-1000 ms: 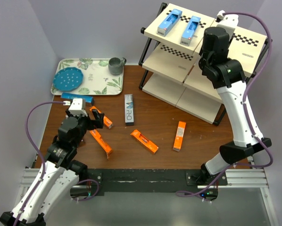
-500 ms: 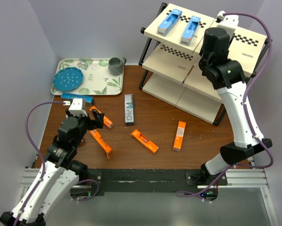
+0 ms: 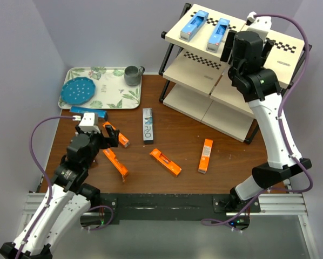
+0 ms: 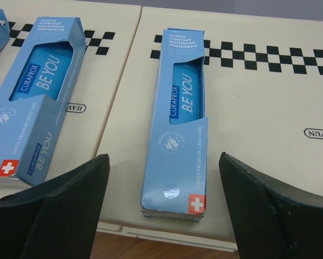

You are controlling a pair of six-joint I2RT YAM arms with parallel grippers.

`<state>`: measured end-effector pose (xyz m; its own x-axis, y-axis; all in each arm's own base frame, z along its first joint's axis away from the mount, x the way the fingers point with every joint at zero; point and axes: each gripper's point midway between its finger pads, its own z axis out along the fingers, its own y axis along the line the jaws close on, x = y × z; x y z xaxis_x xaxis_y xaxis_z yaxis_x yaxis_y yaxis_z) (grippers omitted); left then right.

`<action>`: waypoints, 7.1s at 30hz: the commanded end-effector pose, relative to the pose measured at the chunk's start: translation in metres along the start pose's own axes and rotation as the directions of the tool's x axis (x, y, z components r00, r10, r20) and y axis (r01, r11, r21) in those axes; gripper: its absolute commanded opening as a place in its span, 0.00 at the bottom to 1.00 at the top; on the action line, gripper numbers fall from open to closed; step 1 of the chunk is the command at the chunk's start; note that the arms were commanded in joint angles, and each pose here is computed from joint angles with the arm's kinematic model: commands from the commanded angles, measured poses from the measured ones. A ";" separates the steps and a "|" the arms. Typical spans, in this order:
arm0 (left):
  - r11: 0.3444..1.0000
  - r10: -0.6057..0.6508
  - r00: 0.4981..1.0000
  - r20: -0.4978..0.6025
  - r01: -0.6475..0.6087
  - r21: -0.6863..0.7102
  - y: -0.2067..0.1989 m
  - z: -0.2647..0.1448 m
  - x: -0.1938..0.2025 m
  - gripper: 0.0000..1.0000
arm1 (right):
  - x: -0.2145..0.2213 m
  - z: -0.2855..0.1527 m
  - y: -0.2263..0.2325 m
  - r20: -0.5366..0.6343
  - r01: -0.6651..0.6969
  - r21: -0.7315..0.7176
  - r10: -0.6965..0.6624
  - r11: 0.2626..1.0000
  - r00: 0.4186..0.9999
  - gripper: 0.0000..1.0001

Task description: Place and organize the toothpastes onto the shelf

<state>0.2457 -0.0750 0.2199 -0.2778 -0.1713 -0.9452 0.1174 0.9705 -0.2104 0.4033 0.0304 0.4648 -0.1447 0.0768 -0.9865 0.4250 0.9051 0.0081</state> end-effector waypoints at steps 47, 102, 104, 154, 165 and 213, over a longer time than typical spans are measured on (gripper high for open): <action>0.993 0.058 0.991 -0.117 -0.069 -0.094 0.013 0.028 0.024 0.93 | 0.412 -0.251 0.104 -0.335 -0.062 -0.841 -0.428 0.538 0.839 0.97; 0.997 0.060 0.978 -0.200 -0.069 -0.041 0.003 0.040 0.047 0.92 | 0.497 -0.269 0.134 -0.212 0.115 -0.730 -0.382 0.674 0.899 0.64; 0.997 0.062 0.976 -0.210 -0.071 -0.040 0.003 0.042 0.049 0.91 | 0.496 -0.265 0.133 -0.214 0.124 -0.702 -0.373 0.702 0.903 0.64; 0.999 0.027 0.999 -0.024 -0.027 -0.018 -0.007 0.013 0.007 0.91 | 0.154 -0.058 0.187 0.005 0.005 -0.234 -0.004 0.972 1.000 0.30; 0.999 0.033 0.998 -0.046 -0.035 -0.040 -0.004 0.015 0.010 0.91 | 0.152 -0.005 0.206 0.049 -0.004 -0.137 0.011 0.991 0.999 0.35; 0.998 0.055 0.993 -0.104 -0.059 -0.032 -0.006 0.023 0.023 0.91 | 0.155 0.030 0.233 0.135 -0.140 -0.026 0.142 0.990 0.981 0.38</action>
<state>0.2582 -0.0855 0.1847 -0.3915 -0.0947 -0.9153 0.0896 0.9860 -0.1403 0.5025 0.2345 0.2822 -0.0644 0.0738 -0.9952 0.3800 0.9240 0.0440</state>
